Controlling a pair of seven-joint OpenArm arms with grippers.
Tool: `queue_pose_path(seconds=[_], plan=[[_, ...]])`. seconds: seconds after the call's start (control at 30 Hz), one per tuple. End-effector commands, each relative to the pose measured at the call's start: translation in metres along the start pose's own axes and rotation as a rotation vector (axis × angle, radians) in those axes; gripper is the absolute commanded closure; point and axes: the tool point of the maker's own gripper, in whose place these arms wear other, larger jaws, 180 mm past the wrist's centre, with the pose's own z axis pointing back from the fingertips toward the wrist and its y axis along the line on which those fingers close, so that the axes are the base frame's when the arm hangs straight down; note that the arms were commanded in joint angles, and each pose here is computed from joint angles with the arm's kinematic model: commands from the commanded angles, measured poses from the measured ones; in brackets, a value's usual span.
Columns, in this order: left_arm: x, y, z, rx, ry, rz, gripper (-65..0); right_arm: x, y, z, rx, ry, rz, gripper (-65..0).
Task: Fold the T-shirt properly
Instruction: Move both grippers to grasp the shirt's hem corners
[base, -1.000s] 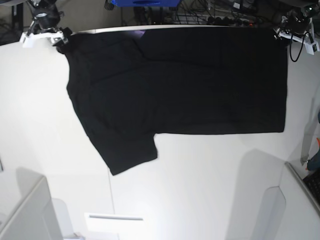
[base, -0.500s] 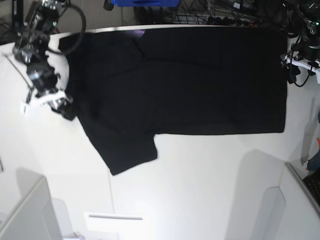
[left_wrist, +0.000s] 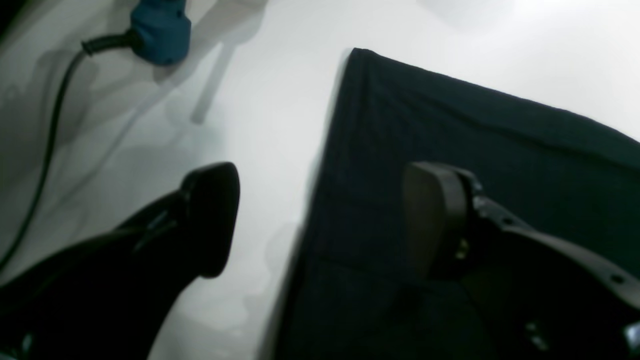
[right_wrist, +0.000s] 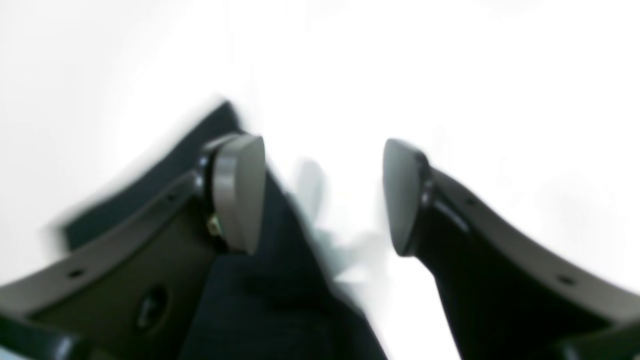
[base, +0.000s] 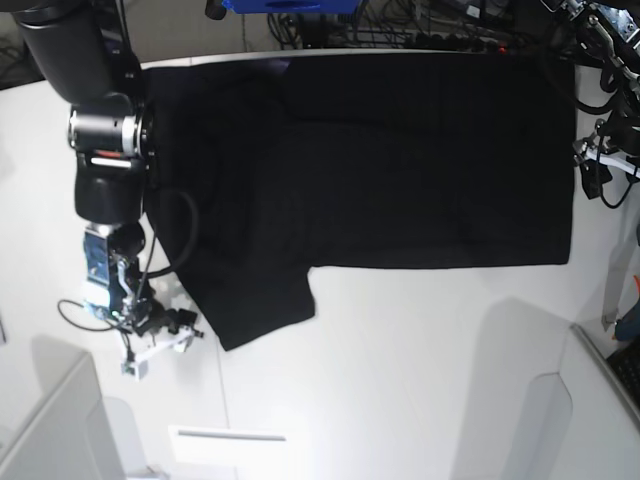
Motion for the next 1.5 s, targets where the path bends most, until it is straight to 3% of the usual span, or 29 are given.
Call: queue_pose_path(seconds=[0.0,0.17,0.33,0.67,0.73,0.77,0.9,1.03,1.3,1.47], plan=[[0.010,0.005,0.005,0.010,-0.034,-0.024,-48.7,0.022,0.008,-0.002,0.020,-0.044,0.020,-36.5],[0.010,0.014,0.006,0.052,-0.018,-0.058,-48.7,0.003,0.005,-0.026,-0.001,-0.026,0.059,-36.5],[0.007,0.023,0.005,0.115,0.006,-0.096,-48.7,-0.012,0.039,-0.029,0.105,0.014,0.121,-36.2],[0.007,0.025,0.005,0.124,0.006,-0.101,-48.7,-0.037,0.057,-0.033,0.143,0.041,0.133,-35.9],[0.006,0.026,0.004,0.124,0.012,-0.096,-48.7,-0.040,0.056,-0.033,0.140,0.043,0.132,-31.2],[0.007,0.026,0.000,0.120,0.009,-0.083,-48.7,-0.040,0.056,-0.033,0.140,0.038,0.133,-26.0],[-0.001,0.040,-0.023,0.114,0.057,-0.006,-48.7,-0.044,0.051,-0.033,0.134,0.044,0.132,-1.1],[0.015,0.049,-0.050,0.101,0.059,0.070,-48.7,-0.045,0.049,-0.034,0.130,0.045,0.129,0.0],[0.040,0.011,-0.129,0.131,0.147,-0.127,-48.7,-0.047,0.052,-0.034,0.135,0.049,0.129,0.0],[0.030,-0.018,-0.166,0.058,0.204,-0.129,-48.7,-0.047,0.052,-0.034,0.135,0.049,0.129,0.0]])
